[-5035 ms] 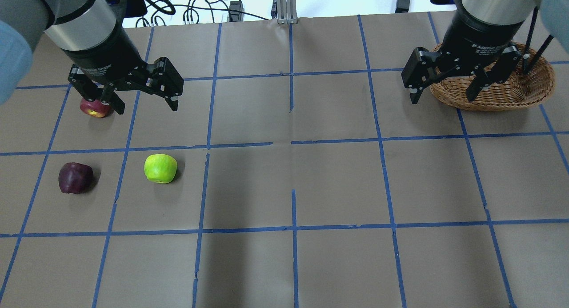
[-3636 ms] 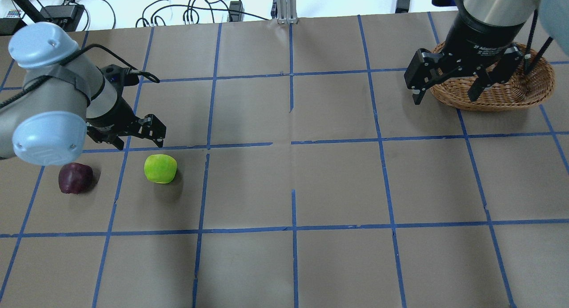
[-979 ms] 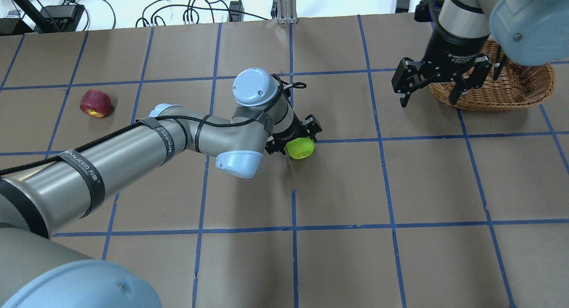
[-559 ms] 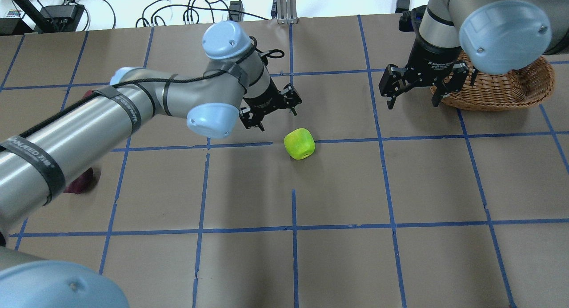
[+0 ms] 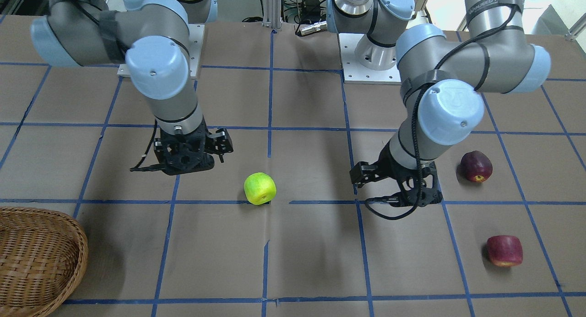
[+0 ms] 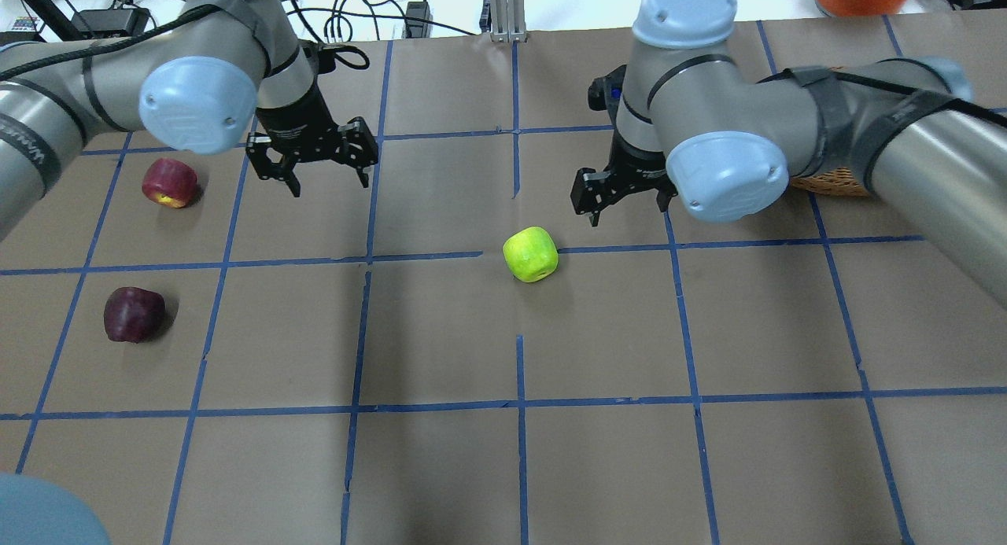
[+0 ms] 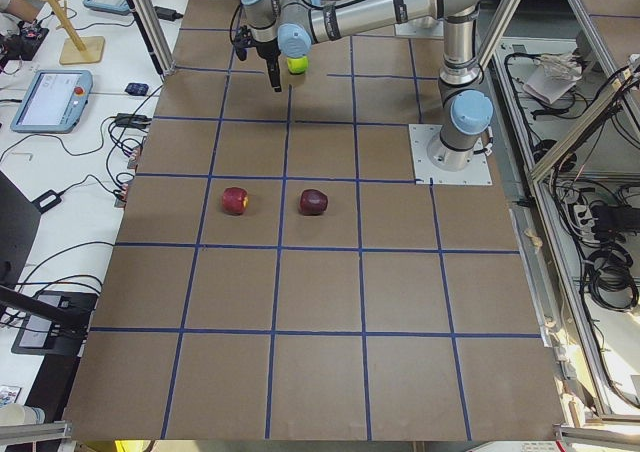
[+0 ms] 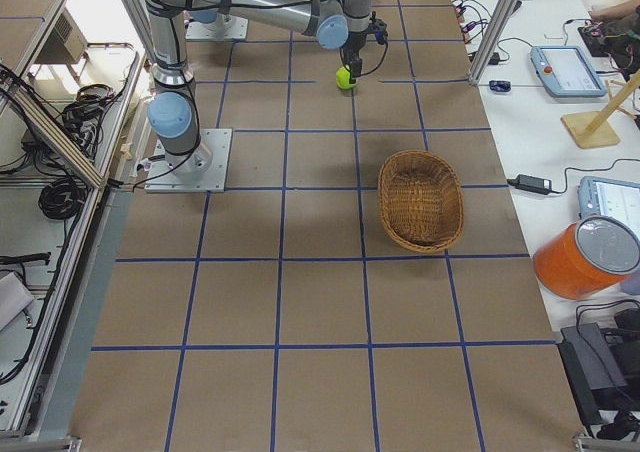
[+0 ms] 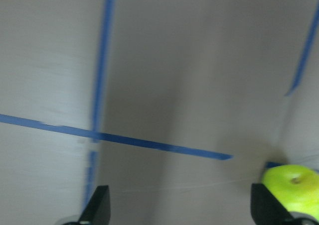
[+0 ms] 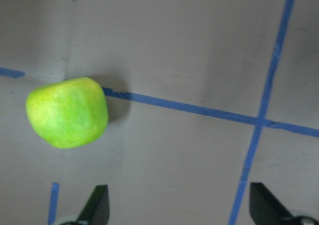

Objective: Put all apples into basket
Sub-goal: 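Lower the right gripper onto the green apple while the left reaches the dark red apple, then grasp the green apple with the right gripper while the left grasps the dark red apple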

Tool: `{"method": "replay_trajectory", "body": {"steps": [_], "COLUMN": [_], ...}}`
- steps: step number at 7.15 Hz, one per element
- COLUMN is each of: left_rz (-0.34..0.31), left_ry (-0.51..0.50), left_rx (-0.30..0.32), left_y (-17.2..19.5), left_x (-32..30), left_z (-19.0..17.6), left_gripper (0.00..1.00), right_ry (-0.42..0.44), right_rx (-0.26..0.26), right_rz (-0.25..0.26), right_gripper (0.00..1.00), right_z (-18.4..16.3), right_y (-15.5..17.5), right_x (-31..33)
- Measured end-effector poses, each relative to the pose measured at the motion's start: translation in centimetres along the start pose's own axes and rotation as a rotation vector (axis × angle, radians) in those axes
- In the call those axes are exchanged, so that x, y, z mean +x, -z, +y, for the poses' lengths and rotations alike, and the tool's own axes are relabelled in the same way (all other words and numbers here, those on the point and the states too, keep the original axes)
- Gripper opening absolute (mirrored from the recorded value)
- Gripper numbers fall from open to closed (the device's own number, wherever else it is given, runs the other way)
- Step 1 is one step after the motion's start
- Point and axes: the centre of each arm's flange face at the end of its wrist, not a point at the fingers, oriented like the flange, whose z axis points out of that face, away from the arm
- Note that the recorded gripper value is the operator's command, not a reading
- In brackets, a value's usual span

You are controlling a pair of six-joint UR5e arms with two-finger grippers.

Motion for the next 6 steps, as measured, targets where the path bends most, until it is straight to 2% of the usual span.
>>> {"method": "replay_trajectory", "body": {"steps": [1,2,4,5,6], "left_rz": [-0.083,-0.118,-0.097,-0.08,-0.072], "left_ry": [-0.086,-0.142,-0.227,-0.254,-0.282], "left_rx": [-0.017,-0.04,-0.095,-0.102,-0.084], "left_y": [0.3,0.2,-1.6,-3.2,-5.4], "left_x": [-3.5,-7.1,-16.3,-20.3,-23.7], "left_z": [1.1,2.0,3.8,4.9,6.0], "left_gripper": [1.0,1.0,1.0,1.0,1.0], "right_ry": [0.038,0.059,0.075,0.076,0.077], "right_rx": [-0.013,-0.012,-0.007,-0.018,-0.028], "right_rz": [-0.043,-0.086,-0.126,-0.156,-0.181], "right_gripper": [1.0,1.0,1.0,1.0,1.0], "right_z": [-0.4,-1.1,-2.0,-2.1,-2.3], "right_y": [-2.3,-4.2,-6.8,-7.8,-8.8], "right_x": [-2.6,-4.3,-5.4,-5.8,-6.1]}}
